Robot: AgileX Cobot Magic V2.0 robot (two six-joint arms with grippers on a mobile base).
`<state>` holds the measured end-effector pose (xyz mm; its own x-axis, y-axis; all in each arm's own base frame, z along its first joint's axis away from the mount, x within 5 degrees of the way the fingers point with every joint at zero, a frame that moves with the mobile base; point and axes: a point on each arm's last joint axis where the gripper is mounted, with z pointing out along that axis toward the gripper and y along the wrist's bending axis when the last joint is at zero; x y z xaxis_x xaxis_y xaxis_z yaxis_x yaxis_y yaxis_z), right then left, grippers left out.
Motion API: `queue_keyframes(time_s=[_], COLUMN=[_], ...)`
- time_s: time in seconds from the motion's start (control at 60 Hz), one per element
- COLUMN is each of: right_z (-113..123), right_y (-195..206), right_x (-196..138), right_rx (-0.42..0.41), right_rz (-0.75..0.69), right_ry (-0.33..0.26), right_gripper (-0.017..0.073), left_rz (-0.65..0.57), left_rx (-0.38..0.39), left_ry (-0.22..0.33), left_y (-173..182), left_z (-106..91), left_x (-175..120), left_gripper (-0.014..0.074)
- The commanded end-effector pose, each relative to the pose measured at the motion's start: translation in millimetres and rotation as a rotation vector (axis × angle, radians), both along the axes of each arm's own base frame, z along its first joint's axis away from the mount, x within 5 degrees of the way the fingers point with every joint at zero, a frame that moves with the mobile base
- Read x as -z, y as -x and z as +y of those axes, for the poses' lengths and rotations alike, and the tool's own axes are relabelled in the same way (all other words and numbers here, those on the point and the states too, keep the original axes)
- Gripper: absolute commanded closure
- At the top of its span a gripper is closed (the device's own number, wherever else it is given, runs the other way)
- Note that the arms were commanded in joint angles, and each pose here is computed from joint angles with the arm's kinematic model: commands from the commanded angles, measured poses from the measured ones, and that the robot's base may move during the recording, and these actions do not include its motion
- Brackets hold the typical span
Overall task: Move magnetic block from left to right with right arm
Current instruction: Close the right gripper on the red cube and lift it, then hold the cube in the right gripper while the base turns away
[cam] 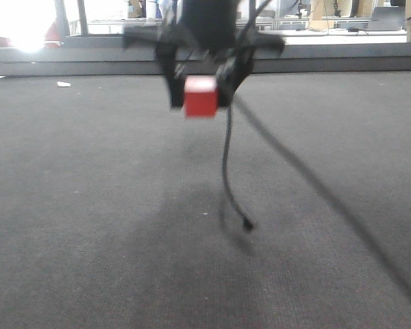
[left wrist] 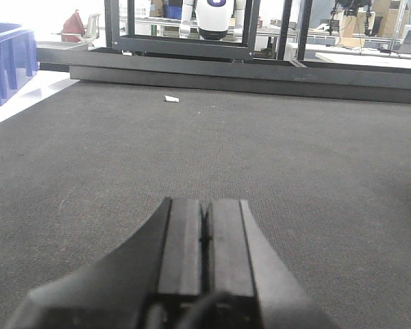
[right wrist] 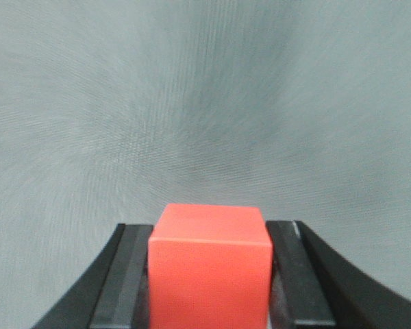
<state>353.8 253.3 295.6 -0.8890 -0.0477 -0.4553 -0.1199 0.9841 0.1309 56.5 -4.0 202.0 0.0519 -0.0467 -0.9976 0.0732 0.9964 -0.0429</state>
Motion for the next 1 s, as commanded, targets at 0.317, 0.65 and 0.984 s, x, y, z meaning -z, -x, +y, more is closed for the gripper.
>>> queue_keyframes(time_s=[0.317, 0.65, 0.984], right_z=[-143, -214, -243], right_y=[74, 188, 287], right_x=[-53, -25, -19], right_rx=[0.022, 0.036, 0.018], right_rz=[-0.235, -0.391, -0.714], right_ry=[0.003, 0.041, -0.020], right_gripper=[0.0398, 0.0398, 0.0398], left_rz=[-0.094, -0.094, -0.094], left_rx=[0.007, 0.007, 0.007], left_ry=[0.011, 0.011, 0.011], left_y=[2, 2, 2], left_z=[-0.3, -0.3, -0.3], left_x=[-6, -6, -6], left_gripper=[0.0710, 0.0710, 0.0710])
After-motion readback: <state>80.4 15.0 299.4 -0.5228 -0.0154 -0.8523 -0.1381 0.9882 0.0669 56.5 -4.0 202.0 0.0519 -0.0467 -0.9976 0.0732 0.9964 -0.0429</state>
